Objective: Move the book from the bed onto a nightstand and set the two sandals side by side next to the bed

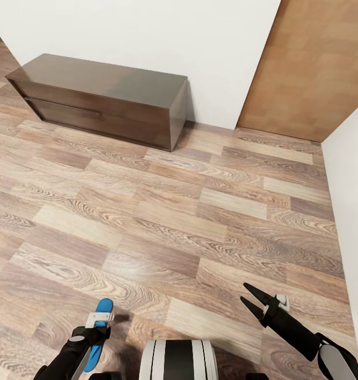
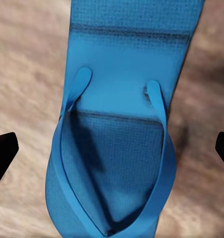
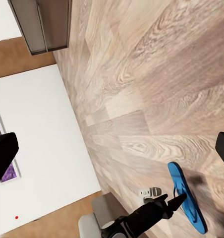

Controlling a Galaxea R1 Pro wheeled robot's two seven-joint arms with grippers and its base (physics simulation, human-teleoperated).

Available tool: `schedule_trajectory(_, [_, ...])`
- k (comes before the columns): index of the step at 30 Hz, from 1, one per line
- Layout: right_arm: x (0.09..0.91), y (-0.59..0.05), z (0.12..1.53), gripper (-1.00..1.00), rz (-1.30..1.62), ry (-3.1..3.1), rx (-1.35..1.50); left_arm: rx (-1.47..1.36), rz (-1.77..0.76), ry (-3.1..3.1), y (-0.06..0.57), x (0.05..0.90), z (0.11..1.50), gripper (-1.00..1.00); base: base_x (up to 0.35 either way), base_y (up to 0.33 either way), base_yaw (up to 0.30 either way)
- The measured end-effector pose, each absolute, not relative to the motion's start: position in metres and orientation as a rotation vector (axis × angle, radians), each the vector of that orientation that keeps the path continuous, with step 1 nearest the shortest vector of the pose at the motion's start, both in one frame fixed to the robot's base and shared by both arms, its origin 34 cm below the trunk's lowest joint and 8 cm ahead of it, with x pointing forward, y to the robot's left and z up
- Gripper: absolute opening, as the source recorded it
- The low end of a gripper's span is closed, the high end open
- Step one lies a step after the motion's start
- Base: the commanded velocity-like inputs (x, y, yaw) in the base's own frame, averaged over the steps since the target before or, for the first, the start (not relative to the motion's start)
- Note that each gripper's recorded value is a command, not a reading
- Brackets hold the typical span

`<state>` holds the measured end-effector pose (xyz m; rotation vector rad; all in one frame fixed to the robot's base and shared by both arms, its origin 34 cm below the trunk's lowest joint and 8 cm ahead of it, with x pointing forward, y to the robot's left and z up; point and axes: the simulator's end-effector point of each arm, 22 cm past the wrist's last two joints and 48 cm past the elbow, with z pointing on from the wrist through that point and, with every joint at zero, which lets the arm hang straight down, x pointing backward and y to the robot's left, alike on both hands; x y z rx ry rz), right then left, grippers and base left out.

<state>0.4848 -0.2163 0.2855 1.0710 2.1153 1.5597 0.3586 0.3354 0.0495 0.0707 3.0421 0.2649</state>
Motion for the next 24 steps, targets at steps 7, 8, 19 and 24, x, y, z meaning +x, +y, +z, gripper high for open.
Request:
schedule_trajectory(7, [0.486, -0.234, 0.279, 1.0, 1.52, 2.106, 1.109, 0.072, 0.266, 3.059, 0.336, 0.351, 0.045, 1.0, 0.0, 0.0, 0.0])
schedule_trajectory(8, [0.485, -0.235, 0.278, 1.0, 1.52, 2.108, 1.114, 0.072, 0.266, 3.063, 0.336, 0.349, 0.043, 1.0, 0.0, 0.0, 0.0])
schedule_trajectory(19, [0.482, -0.235, 0.273, 1.0, 1.518, 2.116, 1.13, 0.074, 0.267, 3.075, 0.336, 0.344, 0.04, 1.0, 0.0, 0.0, 0.0])
schedule_trajectory(24, [0.479, -0.235, 0.268, 1.0, 1.515, 2.123, 1.143, 0.076, 0.268, 3.087, 0.336, 0.338, 0.036, 1.0, 0.0, 0.0, 0.0])
